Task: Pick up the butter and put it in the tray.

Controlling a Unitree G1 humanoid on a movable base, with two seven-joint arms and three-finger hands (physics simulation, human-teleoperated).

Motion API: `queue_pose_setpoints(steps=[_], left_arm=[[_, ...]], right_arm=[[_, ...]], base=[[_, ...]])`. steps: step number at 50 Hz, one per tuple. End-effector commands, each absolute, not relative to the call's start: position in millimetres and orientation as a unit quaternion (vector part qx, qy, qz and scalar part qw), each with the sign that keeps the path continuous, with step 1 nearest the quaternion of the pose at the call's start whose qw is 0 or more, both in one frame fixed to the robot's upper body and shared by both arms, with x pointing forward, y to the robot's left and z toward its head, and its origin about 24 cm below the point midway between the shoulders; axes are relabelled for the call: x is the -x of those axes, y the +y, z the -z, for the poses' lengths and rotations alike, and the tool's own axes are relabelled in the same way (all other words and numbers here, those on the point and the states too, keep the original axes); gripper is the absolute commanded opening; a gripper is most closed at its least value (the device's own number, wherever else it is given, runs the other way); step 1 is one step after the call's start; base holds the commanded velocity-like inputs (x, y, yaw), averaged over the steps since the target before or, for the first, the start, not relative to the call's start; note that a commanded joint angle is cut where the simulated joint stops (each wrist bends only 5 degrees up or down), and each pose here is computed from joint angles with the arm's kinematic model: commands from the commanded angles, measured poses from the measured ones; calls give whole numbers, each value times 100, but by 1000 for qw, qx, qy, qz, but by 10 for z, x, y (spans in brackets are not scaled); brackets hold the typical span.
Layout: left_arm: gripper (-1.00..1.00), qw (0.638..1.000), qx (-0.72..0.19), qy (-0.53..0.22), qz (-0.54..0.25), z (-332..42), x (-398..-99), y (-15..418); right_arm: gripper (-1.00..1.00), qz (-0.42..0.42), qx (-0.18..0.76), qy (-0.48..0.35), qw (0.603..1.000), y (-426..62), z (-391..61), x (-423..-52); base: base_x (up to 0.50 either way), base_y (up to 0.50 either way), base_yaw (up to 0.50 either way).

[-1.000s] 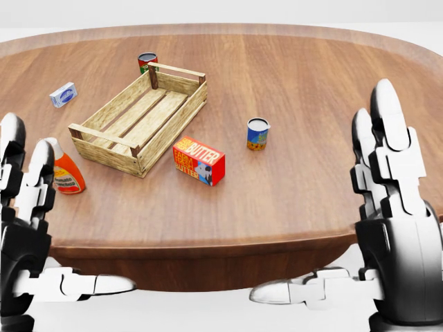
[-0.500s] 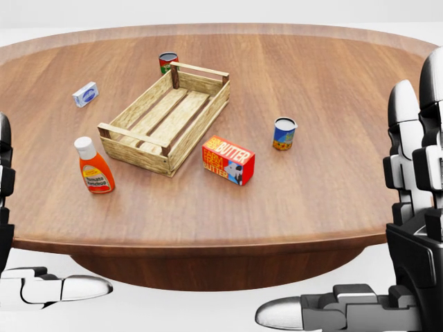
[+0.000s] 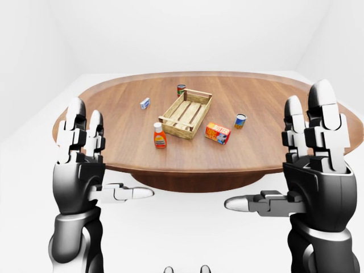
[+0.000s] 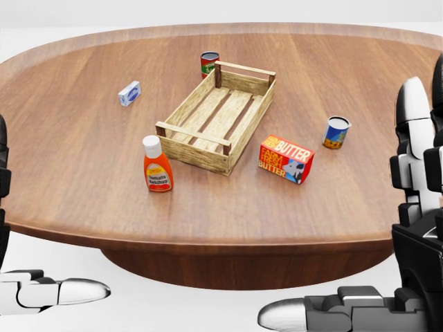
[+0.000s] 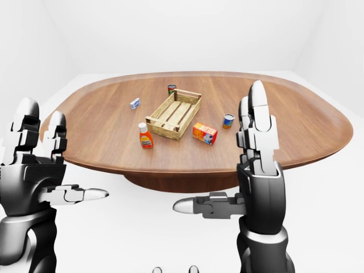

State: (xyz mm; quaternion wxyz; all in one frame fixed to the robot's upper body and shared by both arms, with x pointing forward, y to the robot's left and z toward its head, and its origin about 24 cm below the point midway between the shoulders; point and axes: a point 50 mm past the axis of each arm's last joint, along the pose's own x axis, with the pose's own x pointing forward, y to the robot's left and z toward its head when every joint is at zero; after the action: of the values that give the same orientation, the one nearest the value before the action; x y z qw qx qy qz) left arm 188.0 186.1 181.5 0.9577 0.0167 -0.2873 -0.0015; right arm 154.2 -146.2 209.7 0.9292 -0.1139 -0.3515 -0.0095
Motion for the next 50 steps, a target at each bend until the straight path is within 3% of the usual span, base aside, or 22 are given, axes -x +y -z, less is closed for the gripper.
queue_pose_setpoints(steps=[1, 8, 50], left_arm=[[100, 958, -15, -288, 5, -1815, -1873, 1840], [100, 958, -14, -288, 2, -1812, -1888, 1859], [100, 956, -13, -292, 0, -1832, -1894, 1878]], right_arm=[[100, 24, 99, -362, 927, -1515, -2129, -1550], [100, 22, 92, -366, 926, -1507, -2142, -1540], [100, 22, 85, -358, 930, -1510, -2110, -1554]], base=[[0, 0, 0], [5, 0, 0], [50, 6, 0]])
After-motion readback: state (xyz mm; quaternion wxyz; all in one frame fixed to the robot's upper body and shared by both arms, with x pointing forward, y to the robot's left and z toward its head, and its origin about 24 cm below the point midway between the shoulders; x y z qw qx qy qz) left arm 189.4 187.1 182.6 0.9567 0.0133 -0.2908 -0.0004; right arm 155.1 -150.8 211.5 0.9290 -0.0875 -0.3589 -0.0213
